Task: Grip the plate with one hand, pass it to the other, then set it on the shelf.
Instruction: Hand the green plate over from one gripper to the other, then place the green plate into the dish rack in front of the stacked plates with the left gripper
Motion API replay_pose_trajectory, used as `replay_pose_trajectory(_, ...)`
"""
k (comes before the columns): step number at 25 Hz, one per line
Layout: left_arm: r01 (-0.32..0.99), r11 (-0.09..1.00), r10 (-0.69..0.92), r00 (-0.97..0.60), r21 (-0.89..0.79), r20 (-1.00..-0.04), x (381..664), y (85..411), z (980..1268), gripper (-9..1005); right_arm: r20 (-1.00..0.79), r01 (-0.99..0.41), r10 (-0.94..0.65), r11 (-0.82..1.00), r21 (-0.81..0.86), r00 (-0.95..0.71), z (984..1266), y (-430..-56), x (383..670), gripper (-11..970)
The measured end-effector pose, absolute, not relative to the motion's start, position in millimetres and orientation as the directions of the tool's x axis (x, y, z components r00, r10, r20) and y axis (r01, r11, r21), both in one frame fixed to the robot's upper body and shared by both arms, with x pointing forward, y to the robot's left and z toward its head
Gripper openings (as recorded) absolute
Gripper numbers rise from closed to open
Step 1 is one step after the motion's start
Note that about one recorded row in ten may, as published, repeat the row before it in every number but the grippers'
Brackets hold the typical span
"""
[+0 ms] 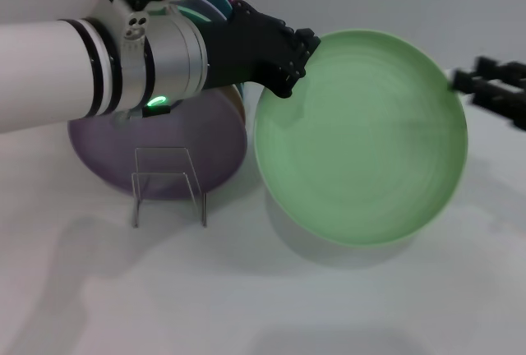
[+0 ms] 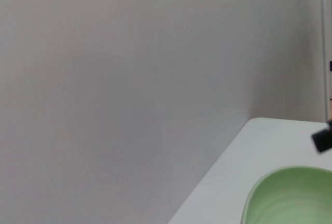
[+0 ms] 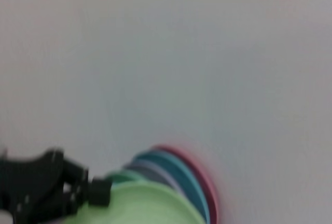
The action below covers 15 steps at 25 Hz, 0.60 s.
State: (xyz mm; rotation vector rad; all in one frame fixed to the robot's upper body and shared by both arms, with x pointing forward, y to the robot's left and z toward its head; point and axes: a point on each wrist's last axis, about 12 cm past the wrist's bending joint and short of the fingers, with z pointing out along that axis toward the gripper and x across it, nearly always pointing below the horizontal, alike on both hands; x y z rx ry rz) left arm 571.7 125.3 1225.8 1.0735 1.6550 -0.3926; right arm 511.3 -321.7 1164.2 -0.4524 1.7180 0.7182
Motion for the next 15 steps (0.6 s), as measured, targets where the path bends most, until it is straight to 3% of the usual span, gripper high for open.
replay_pose_trajectory(8, 0.77, 0.561, 0.431, 0.04, 0.303, -0.901, 568.9, 131.6, 1234.9, 29, -0.934, -0.57, 0.314, 0.742, 0.353, -0.169, 1161.1, -381.8, 480.0, 528)
replay_pose_trajectory(15, 0.616, 0.62, 0.387, 0.298, 0.486, -0.872, 551.4, 136.7, 1249.6, 29, -0.902, -0.532, 0.416, 0.741, 0.408, -0.112, 1157.7, -405.6, 461.7, 542)
